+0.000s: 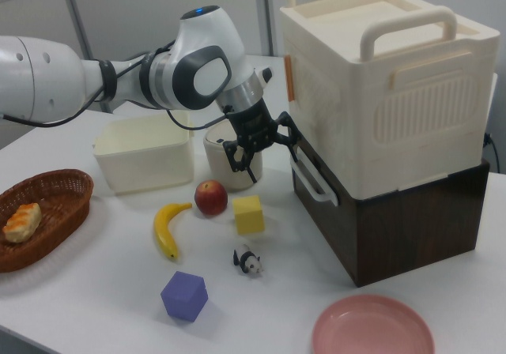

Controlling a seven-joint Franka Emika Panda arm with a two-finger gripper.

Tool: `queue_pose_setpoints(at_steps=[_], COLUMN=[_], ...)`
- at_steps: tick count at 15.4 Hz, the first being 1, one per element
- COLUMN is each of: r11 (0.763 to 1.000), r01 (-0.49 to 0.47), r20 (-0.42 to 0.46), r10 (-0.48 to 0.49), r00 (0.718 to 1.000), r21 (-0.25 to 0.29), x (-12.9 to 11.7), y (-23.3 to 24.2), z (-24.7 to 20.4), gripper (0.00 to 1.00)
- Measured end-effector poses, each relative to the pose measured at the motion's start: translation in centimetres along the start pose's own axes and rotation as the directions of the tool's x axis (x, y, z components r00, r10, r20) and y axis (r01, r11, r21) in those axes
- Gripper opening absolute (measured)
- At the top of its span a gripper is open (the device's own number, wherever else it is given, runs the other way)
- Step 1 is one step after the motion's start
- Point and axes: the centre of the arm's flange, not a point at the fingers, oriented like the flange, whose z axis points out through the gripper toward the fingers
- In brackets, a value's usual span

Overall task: Slide the drawer open
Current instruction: 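Lower the open gripper and hook it onto the drawer handle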

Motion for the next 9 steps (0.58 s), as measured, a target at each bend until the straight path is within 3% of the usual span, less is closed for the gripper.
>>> queue_pose_setpoints(at_steps=[9], r11=[1.0], r01=[-0.011], r20=[0.013], r10=[0.011], r00=[1.0], r21=[-0.013], x=[-1.13], y=[0.83], z=[0.91], gripper=[1.0])
